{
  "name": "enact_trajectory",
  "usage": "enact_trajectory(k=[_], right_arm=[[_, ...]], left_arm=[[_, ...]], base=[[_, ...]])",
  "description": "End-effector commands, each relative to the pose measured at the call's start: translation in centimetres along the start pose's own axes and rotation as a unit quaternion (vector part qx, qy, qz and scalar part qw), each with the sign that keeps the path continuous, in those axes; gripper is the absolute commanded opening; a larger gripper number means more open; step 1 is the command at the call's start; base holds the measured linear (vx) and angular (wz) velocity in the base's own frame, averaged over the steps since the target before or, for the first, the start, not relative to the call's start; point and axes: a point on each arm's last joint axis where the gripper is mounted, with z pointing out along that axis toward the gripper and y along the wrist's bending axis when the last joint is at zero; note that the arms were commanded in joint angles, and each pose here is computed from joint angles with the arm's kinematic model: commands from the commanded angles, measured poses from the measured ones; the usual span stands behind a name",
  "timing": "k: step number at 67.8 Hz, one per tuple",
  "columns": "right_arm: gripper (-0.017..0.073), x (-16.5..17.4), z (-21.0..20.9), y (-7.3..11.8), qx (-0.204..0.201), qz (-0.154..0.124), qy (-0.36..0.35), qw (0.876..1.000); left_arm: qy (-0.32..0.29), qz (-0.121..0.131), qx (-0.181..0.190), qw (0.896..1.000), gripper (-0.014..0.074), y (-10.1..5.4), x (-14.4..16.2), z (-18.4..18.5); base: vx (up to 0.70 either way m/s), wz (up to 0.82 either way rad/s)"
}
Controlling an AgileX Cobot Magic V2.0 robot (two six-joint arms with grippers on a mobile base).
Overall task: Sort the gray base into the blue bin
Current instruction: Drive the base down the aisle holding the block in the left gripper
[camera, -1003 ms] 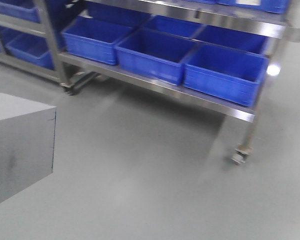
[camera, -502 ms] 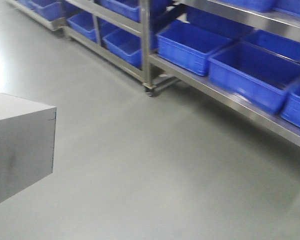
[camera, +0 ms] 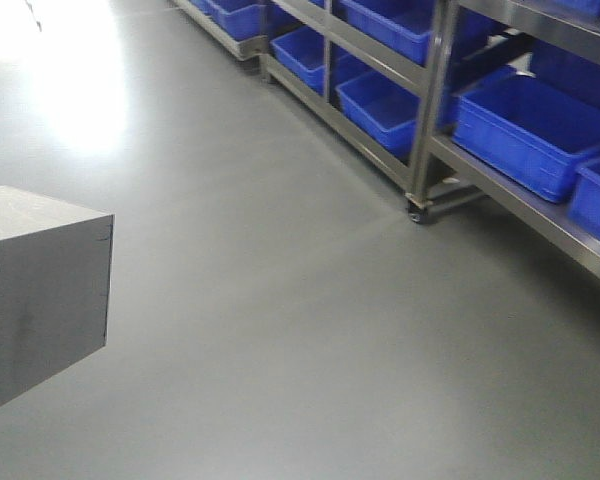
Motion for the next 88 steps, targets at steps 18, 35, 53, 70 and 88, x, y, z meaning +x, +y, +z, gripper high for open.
enact_trajectory(k=[18, 35, 53, 70, 88], right_arm=[[-0.0005, -0.53, 0.13, -0.04, 0.003, -0.009, -0.027, 1.000], [-0.0005, -0.53, 0.13, -0.04, 0.003, -0.009, -0.027, 1.000], [-0.0005, -0.53, 0.13, -0.04, 0.003, -0.009, -0.027, 1.000], [-0.0005, -0.53, 0.13, -0.04, 0.003, -0.009, -0.027, 1.000], [-0.0005, -0.53, 0.13, -0.04, 0.003, -0.009, -0.027, 1.000]], left_arm=[[-0.065, -0.010, 0.003, 0.998, -0.0008, -0.19, -1.96, 0.07], [-0.065, -0.010, 0.003, 0.998, -0.0008, -0.19, -1.96, 0.07], [-0.065, -0.010, 0.003, 0.998, -0.0008, -0.19, -1.96, 0.07], [-0.065, -0.010, 0.003, 0.998, -0.0008, -0.19, -1.96, 0.07], [-0.065, -0.010, 0.003, 0.998, -0.0007, -0.19, -1.96, 0.07]], base=[[0.27, 0.41], [0.27, 0.38], [0.29, 0.30], [0.33, 0.13], [0.37, 0.02]])
